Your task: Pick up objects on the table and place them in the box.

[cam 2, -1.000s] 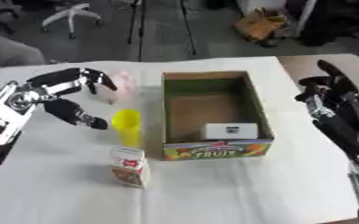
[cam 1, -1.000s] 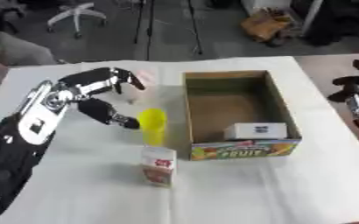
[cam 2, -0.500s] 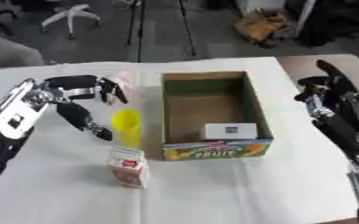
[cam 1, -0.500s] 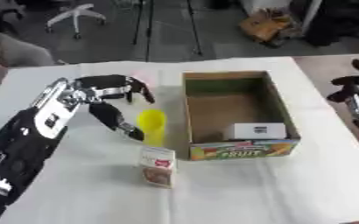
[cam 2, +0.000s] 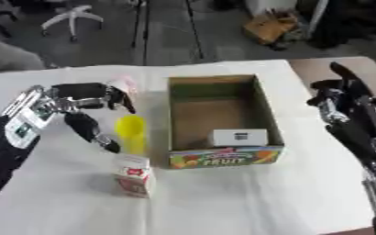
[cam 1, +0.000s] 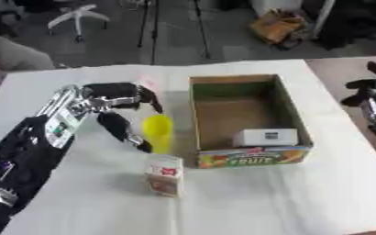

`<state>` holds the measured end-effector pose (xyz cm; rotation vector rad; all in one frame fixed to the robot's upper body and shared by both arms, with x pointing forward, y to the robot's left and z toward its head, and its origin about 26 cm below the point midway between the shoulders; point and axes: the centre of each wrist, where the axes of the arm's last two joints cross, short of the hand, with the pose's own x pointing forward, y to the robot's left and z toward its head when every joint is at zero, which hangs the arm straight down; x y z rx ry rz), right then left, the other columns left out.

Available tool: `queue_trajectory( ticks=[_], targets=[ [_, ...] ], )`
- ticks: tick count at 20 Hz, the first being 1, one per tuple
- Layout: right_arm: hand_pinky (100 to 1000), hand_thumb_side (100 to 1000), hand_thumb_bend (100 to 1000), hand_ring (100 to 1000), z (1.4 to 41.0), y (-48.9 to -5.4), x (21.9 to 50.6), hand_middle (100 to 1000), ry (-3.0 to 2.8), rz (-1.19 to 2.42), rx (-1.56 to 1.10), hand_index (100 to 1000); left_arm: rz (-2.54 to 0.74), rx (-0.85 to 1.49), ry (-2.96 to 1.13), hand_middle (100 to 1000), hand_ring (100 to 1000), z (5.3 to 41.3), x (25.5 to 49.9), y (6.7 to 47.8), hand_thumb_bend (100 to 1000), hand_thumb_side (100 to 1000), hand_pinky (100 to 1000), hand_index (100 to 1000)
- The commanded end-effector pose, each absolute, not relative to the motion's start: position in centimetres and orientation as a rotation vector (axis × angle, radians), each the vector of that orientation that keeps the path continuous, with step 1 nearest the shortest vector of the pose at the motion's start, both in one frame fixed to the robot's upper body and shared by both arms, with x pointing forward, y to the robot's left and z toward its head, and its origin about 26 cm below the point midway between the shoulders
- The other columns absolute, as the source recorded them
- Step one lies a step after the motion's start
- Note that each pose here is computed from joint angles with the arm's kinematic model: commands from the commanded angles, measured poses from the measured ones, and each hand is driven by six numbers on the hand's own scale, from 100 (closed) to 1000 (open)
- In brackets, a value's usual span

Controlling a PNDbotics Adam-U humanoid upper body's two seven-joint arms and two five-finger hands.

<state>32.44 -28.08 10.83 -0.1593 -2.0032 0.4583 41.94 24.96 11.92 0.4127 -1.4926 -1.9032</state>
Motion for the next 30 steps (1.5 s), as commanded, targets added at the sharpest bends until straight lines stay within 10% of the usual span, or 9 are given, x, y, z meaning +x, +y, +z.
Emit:
queue_trajectory(
  ticks=[1,19,30],
  targets=[
    [724,502,131,628,11.7,-28.4,32.4,716,-2.024,0.48,-0.171,1000,-1.906,0.477,-1.529,749,842,12.6,42.4,24.8,939,637,665,831],
    [724,506,129,627,11.7,-28.4,32.4,715,-2.023,0.477,-0.167,1000,-1.708,0.591,-1.735,659,795,9.5,42.8,24.2,829,588,621,779],
    [724,506,130,628,11.6,-28.4,32.4,716,-2.023,0.475,-0.168,1000,-1.762,0.566,-1.657,418,593,8.2,43.0,24.2,544,455,383,613]
  ],
)
